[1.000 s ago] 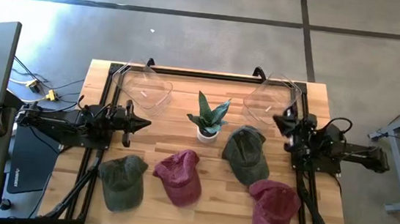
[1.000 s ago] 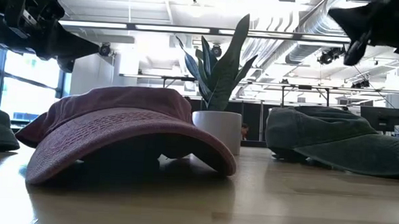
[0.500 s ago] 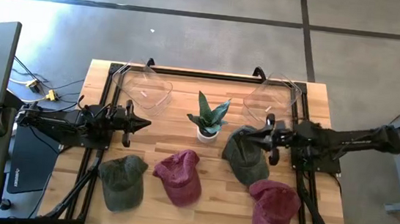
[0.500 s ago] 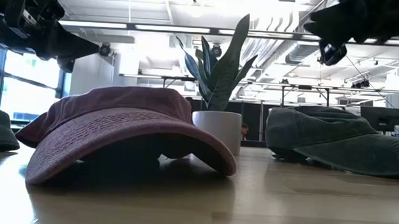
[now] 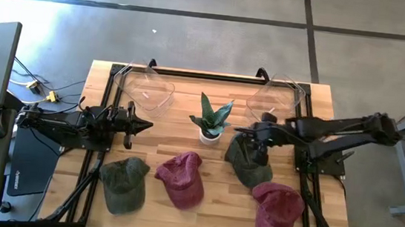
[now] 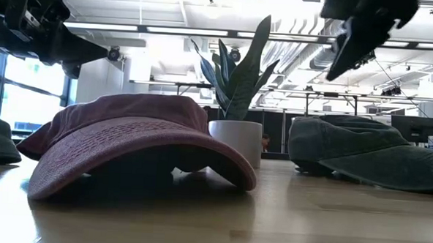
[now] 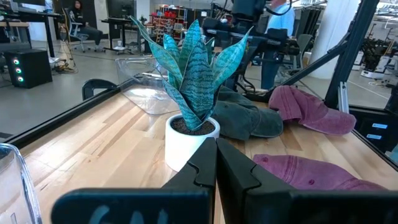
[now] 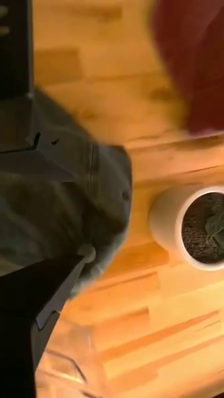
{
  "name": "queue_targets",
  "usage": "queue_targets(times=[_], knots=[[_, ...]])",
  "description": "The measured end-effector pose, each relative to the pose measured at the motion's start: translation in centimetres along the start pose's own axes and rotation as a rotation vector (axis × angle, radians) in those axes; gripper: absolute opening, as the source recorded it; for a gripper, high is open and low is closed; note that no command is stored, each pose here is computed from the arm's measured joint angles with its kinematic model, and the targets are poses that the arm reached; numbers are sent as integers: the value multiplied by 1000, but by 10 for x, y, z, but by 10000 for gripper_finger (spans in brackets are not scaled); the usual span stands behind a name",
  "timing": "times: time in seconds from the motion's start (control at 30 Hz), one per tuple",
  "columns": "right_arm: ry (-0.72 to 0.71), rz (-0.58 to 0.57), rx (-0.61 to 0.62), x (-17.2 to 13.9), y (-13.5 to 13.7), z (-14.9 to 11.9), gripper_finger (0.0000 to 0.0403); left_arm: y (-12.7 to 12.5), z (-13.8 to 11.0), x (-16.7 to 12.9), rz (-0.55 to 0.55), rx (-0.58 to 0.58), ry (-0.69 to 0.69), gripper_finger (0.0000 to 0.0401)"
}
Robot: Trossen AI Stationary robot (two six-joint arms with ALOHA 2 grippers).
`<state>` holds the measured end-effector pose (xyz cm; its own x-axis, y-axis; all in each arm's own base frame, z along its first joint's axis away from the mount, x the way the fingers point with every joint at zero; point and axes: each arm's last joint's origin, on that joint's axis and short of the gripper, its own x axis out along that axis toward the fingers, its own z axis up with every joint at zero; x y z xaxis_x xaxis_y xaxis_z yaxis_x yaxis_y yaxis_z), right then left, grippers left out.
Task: Pick & Place hat
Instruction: Put the right black cap into the right transparent bin
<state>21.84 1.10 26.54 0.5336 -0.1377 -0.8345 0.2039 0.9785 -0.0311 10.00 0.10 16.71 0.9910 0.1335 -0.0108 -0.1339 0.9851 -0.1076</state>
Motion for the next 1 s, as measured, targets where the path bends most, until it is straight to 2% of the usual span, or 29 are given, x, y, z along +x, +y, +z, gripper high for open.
queue_targets(times=[0.13,0.27,0.4,0.6,0.67,0.73,0.9,0.93,1.0], knots=[[118,-27,-153,21,-10,16,215,0,0,0,0,0,0,0],[216,-39,-237,48,-25,22,220,0,0,0,0,0,0,0],[287,1,-268,66,-37,21,217,0,0,0,0,0,0,0],[342,142,-253,77,-42,17,212,0,0,0,0,0,0,0],[344,208,-237,77,-41,16,196,0,0,0,0,0,0,0],[344,262,-220,76,-39,16,164,0,0,0,0,0,0,0],[355,349,-155,70,-36,19,33,0,0,0,0,0,0,0],[356,355,-142,67,-36,22,20,0,0,0,0,0,0,0],[362,357,-102,58,-34,30,22,0,0,0,0,0,0,0]])
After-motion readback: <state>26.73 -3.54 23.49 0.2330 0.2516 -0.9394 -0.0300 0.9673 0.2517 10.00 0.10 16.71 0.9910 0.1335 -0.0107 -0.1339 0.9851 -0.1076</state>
